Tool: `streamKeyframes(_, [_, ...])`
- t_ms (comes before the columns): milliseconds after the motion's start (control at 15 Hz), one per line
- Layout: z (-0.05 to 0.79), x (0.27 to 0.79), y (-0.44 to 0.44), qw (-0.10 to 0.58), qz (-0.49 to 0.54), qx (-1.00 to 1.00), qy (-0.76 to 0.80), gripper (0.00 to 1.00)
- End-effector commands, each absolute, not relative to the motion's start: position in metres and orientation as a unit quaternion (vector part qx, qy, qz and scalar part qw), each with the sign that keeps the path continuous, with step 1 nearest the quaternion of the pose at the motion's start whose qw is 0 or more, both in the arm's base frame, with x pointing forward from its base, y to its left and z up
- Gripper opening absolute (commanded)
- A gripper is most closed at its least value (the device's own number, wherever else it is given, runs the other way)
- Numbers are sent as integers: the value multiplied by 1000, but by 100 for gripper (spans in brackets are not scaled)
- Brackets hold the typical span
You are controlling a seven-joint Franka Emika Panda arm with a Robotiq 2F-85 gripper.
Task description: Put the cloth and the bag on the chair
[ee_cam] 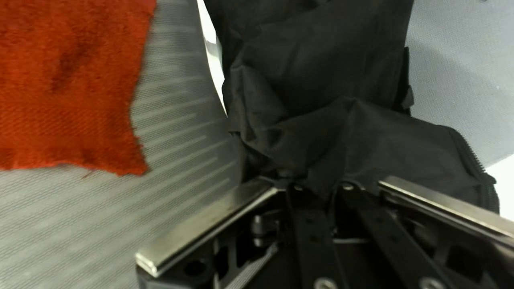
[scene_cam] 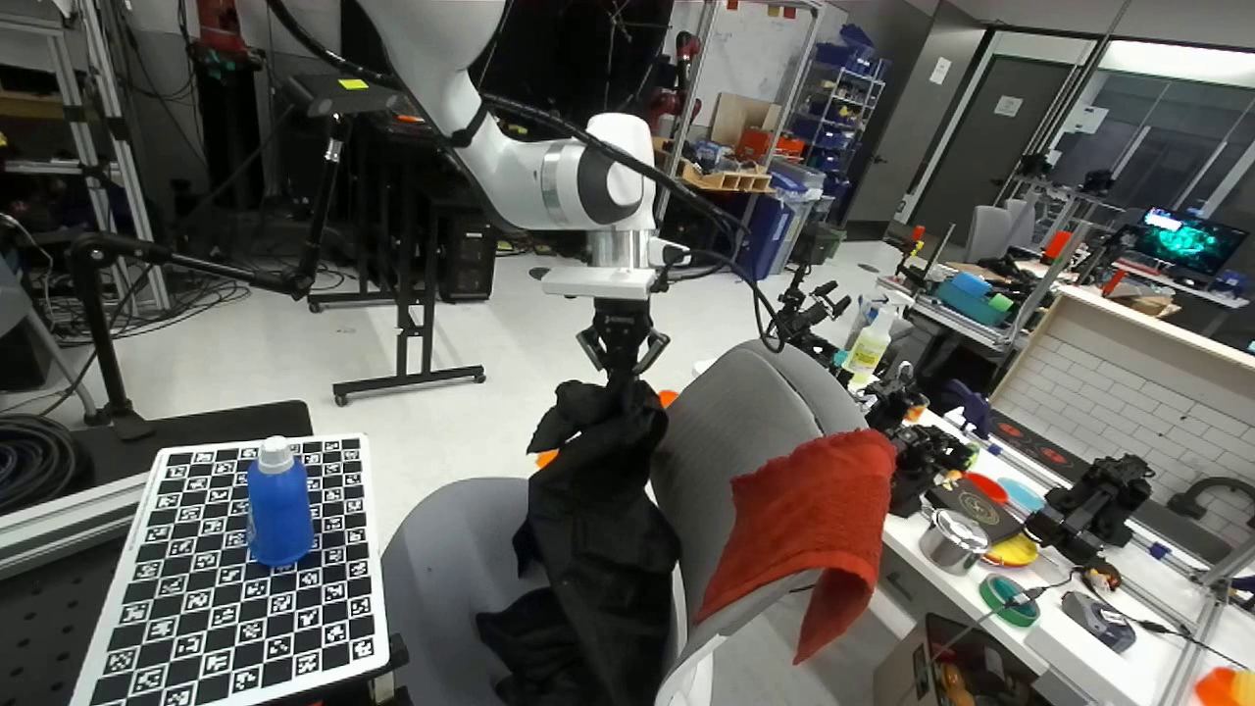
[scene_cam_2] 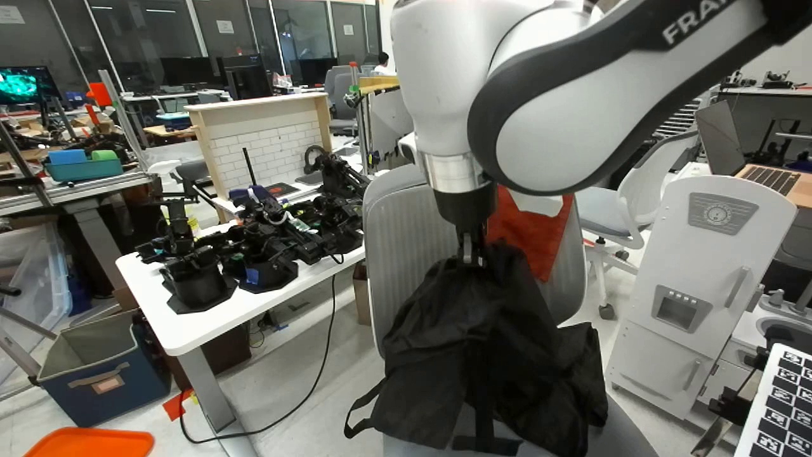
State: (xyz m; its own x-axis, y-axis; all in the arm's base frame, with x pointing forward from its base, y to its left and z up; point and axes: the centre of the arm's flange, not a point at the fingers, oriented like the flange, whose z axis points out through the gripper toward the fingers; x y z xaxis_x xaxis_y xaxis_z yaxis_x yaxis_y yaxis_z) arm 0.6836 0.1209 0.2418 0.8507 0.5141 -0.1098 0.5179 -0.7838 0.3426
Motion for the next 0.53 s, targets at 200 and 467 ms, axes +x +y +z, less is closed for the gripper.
streamKeyframes(200, [348,689,108,211,58,939,266,2])
streamKeyframes(467, [427,700,96,221,101,938,247,2])
